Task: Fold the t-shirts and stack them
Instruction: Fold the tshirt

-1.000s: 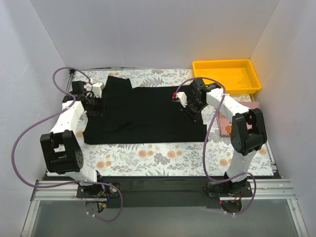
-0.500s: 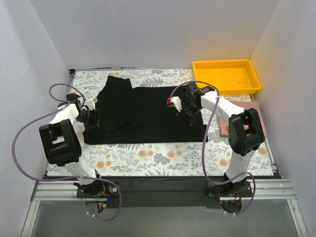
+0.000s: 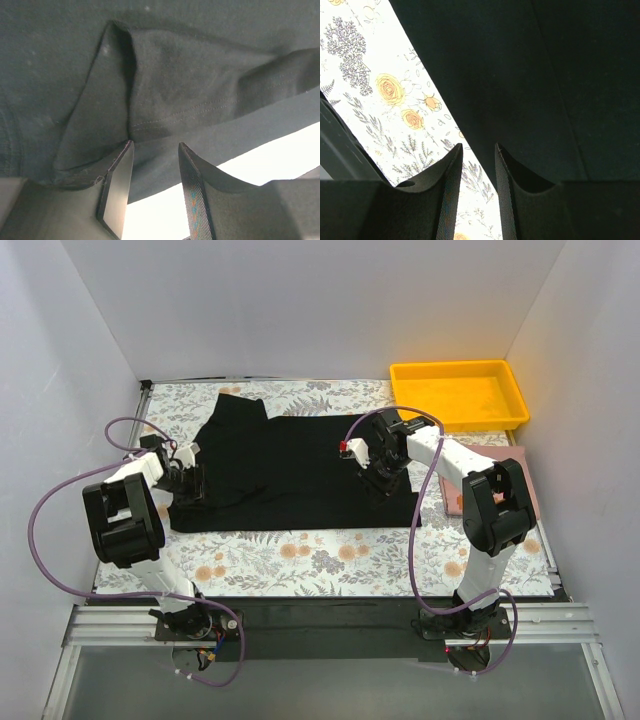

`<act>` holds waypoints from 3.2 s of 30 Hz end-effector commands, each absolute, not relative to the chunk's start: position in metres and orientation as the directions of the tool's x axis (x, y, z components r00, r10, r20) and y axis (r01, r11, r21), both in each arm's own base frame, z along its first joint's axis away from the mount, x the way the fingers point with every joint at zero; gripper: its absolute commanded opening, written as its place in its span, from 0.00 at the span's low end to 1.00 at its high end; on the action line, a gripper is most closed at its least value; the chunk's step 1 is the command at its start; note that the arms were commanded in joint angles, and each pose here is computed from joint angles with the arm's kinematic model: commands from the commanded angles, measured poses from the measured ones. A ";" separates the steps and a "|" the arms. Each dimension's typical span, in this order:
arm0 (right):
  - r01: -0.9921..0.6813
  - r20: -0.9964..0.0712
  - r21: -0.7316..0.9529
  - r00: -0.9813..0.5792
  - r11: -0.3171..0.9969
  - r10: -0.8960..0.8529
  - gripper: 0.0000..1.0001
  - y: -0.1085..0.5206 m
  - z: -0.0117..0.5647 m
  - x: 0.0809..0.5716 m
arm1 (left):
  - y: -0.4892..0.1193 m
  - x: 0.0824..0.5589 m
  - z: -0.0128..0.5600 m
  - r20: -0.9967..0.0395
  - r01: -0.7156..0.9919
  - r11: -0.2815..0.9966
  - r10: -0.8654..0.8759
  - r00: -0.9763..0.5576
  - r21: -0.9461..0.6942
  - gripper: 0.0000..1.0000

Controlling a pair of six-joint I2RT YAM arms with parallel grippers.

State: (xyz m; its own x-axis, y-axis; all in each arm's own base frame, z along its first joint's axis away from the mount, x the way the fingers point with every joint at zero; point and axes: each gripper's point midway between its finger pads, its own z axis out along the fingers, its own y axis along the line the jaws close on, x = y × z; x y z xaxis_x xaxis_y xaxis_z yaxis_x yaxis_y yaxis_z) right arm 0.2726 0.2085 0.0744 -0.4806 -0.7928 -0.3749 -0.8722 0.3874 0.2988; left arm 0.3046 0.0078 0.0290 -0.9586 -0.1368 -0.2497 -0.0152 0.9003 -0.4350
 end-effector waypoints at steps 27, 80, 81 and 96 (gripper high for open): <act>-0.874 -0.365 0.295 -0.476 0.386 -0.800 0.39 0.206 0.070 0.269 | 0.038 0.326 0.041 -0.365 -0.049 0.959 -0.154 -0.918 -0.279 0.33; -0.894 -0.326 0.208 -0.446 0.397 -0.833 0.39 0.187 0.059 0.276 | 0.002 0.413 0.123 -0.605 0.152 0.914 -0.118 -0.788 -0.377 0.33; -0.895 -0.320 0.201 -0.445 0.399 -0.836 0.38 0.186 0.056 0.278 | 0.004 0.404 0.118 -0.581 0.154 0.921 -0.090 -0.809 -0.358 0.33; -0.886 -0.171 0.195 -0.453 0.420 -0.875 0.37 0.155 0.005 0.249 | 0.033 0.293 0.019 -0.254 0.185 0.966 0.135 -0.958 -0.181 0.30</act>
